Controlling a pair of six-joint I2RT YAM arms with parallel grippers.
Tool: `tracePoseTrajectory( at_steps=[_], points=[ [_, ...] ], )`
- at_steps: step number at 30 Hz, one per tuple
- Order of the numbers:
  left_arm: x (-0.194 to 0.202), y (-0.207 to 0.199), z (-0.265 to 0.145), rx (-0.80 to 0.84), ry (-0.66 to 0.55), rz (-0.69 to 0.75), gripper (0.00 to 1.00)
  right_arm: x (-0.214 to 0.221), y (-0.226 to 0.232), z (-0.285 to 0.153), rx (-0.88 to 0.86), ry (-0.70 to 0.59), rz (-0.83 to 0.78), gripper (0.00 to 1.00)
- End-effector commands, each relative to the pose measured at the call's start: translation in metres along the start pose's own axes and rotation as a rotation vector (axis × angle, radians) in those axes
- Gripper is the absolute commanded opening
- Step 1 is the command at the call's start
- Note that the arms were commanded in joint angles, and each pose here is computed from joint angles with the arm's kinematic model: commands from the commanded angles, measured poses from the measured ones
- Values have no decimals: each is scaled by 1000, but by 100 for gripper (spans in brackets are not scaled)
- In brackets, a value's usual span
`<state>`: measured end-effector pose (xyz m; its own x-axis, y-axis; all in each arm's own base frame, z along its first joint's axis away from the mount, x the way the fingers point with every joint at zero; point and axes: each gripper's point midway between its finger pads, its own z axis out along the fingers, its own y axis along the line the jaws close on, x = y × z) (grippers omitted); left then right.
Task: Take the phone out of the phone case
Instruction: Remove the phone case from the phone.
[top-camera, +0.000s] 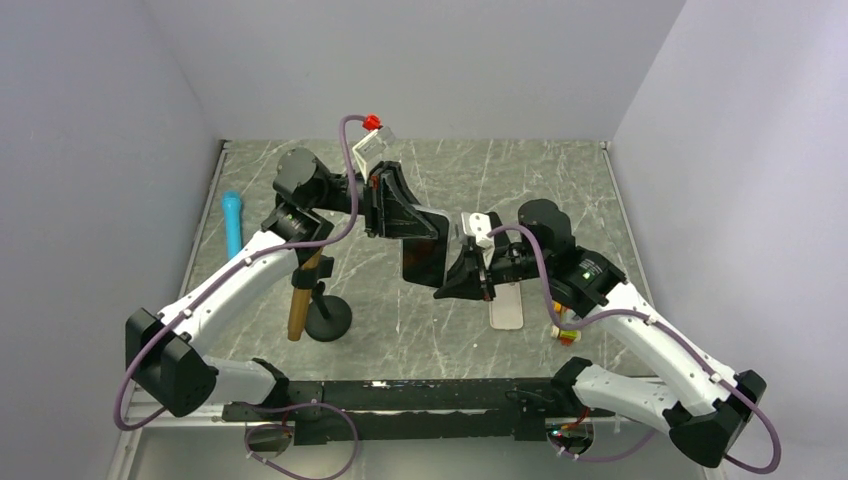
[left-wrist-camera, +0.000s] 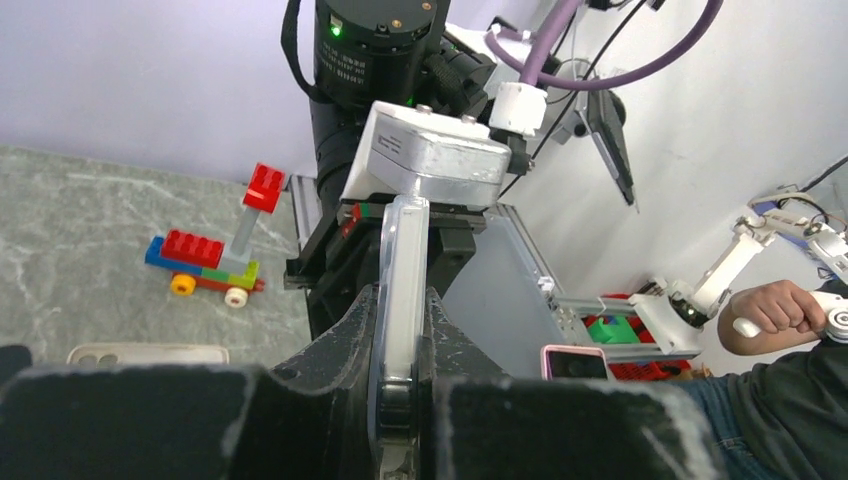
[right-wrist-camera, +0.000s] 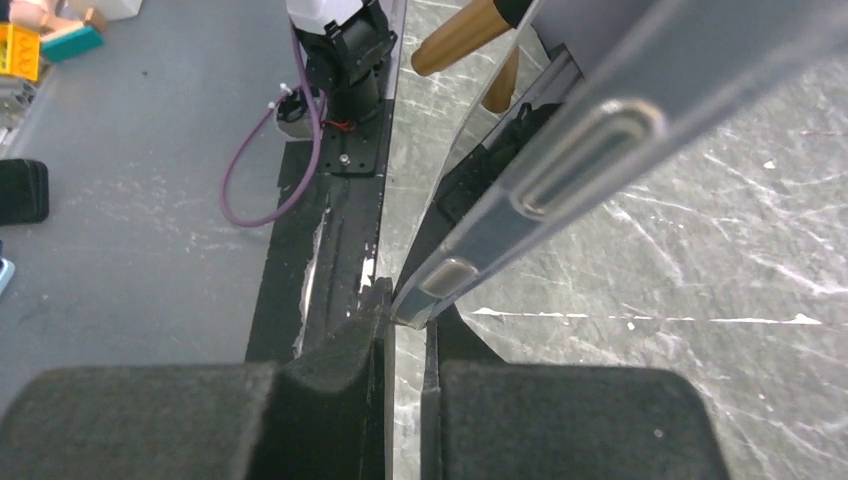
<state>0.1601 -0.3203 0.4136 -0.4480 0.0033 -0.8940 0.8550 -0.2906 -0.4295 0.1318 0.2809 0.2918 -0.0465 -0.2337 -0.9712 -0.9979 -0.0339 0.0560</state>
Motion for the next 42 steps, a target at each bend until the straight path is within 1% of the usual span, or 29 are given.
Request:
tracePoseTrajectory(
  at_steps=[1, 9, 16, 20, 24, 27, 29, 30, 32, 35, 37, 38, 41, 42],
  points=[
    [26, -49, 29, 170, 124, -267, 0, -95, -54, -22, 277, -164, -437, 0],
    [28, -42, 43, 180, 133, -326, 0, -127, -49, -48, 374, -173, -564, 0],
    [32, -41, 51, 170, 135, -359, 0, -127, -59, -56, 469, -153, -595, 0],
    [31, -43, 56, 193, 135, -379, 0, -129, -60, -51, 473, -127, -626, 0],
    [34, -42, 61, 208, 146, -395, 0, -137, -56, -34, 454, -94, -665, 0],
    [37, -40, 61, 205, 147, -405, 0, -140, -57, -26, 475, -69, -681, 0],
    [38, -40, 61, 197, 146, -400, 0, -145, -63, -28, 522, -92, -668, 0],
    [39, -39, 60, 188, 148, -391, 0, -147, -66, -30, 550, -108, -653, 0],
    [39, -40, 59, 169, 147, -375, 0, -150, -78, -42, 666, -160, -610, 0],
    [30, -41, 54, 114, 119, -324, 0, -125, -97, -55, 818, -175, -505, 0],
    [20, -38, 48, 51, 81, -270, 0, -101, -102, -60, 868, -164, -402, 0],
    [16, -34, 44, 8, 65, -245, 0, -91, -104, -62, 896, -187, -331, 0],
    [-4, -23, 27, -112, -37, -147, 0, -51, -105, -76, 986, -247, -150, 0],
    [-8, -10, 15, -174, -93, -147, 0, -39, -105, -80, 1010, -271, -82, 0]
  ],
)
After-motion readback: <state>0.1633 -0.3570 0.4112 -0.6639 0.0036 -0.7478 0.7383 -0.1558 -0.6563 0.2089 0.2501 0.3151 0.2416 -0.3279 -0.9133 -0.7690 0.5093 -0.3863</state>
